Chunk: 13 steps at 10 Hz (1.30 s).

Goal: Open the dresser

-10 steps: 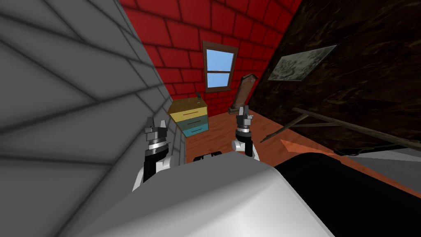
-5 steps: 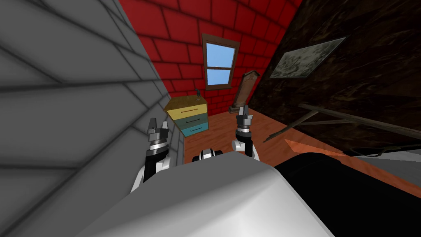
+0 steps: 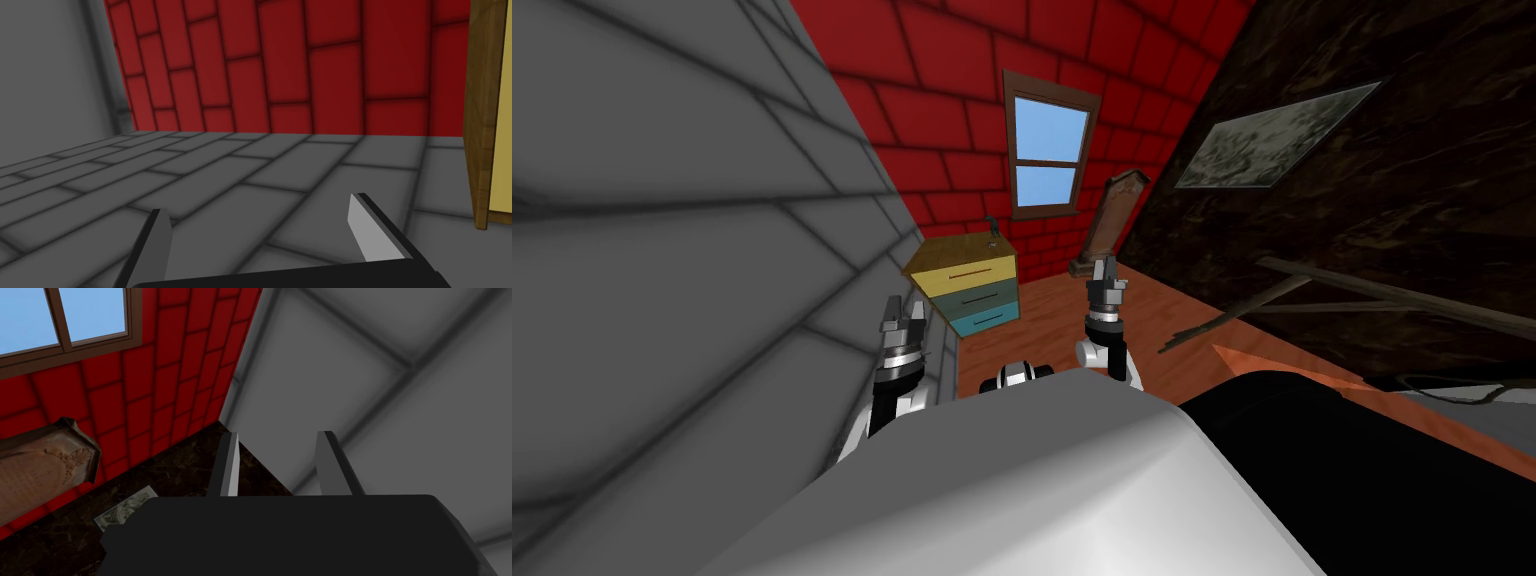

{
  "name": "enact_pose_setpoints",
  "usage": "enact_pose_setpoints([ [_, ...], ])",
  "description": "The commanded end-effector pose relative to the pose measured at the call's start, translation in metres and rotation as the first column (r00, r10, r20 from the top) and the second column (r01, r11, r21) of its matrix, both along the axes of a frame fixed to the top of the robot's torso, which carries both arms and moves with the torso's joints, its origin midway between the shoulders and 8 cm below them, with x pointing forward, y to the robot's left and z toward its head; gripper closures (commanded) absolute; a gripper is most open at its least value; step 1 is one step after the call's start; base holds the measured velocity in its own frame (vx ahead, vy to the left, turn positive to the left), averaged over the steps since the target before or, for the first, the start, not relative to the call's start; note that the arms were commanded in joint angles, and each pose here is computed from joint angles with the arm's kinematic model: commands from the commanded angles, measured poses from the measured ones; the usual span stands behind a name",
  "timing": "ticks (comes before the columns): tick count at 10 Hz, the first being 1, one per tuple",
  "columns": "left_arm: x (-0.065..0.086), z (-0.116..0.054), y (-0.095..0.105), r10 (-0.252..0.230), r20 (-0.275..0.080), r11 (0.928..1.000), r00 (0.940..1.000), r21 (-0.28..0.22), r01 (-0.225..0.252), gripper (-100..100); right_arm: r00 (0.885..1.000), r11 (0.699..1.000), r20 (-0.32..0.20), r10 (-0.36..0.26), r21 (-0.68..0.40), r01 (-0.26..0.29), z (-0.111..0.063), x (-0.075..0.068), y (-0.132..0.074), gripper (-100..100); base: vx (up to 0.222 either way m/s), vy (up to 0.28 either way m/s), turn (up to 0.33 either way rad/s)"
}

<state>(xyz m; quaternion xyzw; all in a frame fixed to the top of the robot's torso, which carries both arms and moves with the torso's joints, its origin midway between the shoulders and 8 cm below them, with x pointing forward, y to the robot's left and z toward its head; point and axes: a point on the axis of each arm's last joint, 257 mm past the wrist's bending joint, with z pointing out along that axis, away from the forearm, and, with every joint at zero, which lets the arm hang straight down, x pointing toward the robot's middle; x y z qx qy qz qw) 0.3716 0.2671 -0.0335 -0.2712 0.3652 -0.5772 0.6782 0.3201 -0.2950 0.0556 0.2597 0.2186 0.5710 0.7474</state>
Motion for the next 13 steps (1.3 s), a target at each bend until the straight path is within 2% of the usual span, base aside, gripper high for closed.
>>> enact_pose_setpoints([
  [1, 0.000, -0.019, 0.005, -0.008, 0.000, 0.9999, 1.0000, 0.011, 0.008, -100, 1.000, 1.000, 0.000, 0.000, 0.000, 0.000, 0.000, 0.000, 0.000, 0, 0.160, -0.013, 0.008],
  [2, -0.001, -0.019, 0.005, -0.009, 0.003, 0.9999, 1.0000, 0.011, 0.009, -100, 1.000, 1.000, 0.000, 0.000, 0.000, 0.000, 0.000, 0.000, 0.000, 0, 0.112, -0.010, 0.004],
  [4, -0.003, -0.034, 0.009, -0.013, 0.002, 0.9998, 0.9999, 0.017, 0.013, -100, 1.000, 1.000, 0.000, 0.000, 0.000, 0.000, 0.000, 0.000, 0.000, 0, 0.127, -0.004, 0.006],
  [5, -0.003, -0.035, 0.009, -0.014, 0.006, 0.9998, 0.9999, 0.017, 0.014, -100, 1.000, 1.000, 0.000, 0.000, 0.000, 0.000, 0.000, 0.000, 0.000, 0, 0.102, -0.012, 0.005],
  [7, -0.006, -0.052, 0.013, -0.017, 0.003, 0.9996, 0.9999, 0.021, 0.017, -100, 1.000, 1.000, 0.000, 0.000, 0.000, 0.000, 0.000, 0.000, 0.000, 0, 0.124, -0.025, 0.007],
  [9, -0.009, -0.059, 0.015, -0.021, 0.011, 0.9995, 0.9997, 0.024, 0.021, -100, 1.000, 1.000, 0.000, 0.000, 0.000, 0.000, 0.000, 0.000, 0.000, 0, 0.164, -0.021, 0.007],
  [13, -0.018, -0.085, 0.024, -0.025, 0.010, 0.9992, 0.9996, 0.030, 0.025, -100, 1.000, 1.000, 0.000, 0.000, 0.000, 0.000, 0.000, 0.000, 0.000, 0, 0.134, -0.015, 0.006],
])
